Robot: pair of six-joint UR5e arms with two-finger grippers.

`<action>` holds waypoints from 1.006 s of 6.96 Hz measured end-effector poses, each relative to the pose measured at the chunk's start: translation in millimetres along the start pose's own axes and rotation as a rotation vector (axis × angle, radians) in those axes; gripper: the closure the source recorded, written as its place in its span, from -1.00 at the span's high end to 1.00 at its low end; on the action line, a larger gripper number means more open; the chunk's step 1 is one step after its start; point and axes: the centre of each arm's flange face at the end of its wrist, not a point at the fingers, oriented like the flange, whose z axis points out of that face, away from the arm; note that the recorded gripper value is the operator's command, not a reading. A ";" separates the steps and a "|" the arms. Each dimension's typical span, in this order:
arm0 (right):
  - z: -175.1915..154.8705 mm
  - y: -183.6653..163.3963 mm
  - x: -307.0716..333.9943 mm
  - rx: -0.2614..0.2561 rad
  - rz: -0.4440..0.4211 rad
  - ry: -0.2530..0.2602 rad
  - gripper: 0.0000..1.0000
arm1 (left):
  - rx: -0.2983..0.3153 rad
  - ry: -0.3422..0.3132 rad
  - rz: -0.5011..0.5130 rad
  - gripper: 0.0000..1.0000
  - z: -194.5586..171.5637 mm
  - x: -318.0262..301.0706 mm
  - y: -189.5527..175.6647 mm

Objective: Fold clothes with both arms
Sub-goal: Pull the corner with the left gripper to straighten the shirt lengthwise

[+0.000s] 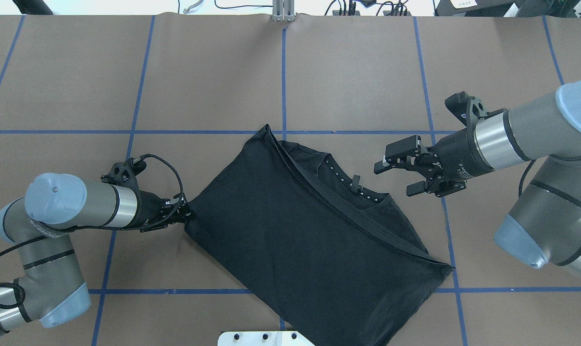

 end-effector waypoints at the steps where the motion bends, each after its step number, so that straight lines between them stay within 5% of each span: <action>1: 0.1 -0.2 0.2 0.000 0.000 0.000 1.00 | 0.001 -0.001 0.001 -1.00 -1.5 -1.2 -0.7; 4: 0.5 0.1 0.4 -0.003 0.001 0.001 1.00 | 0.010 0.010 0.004 -1.00 -10.4 2.3 -7.4; 7: -0.7 -0.9 0.7 0.003 0.000 -0.001 1.00 | 0.088 -0.020 -0.026 -1.00 -28.2 6.0 -47.7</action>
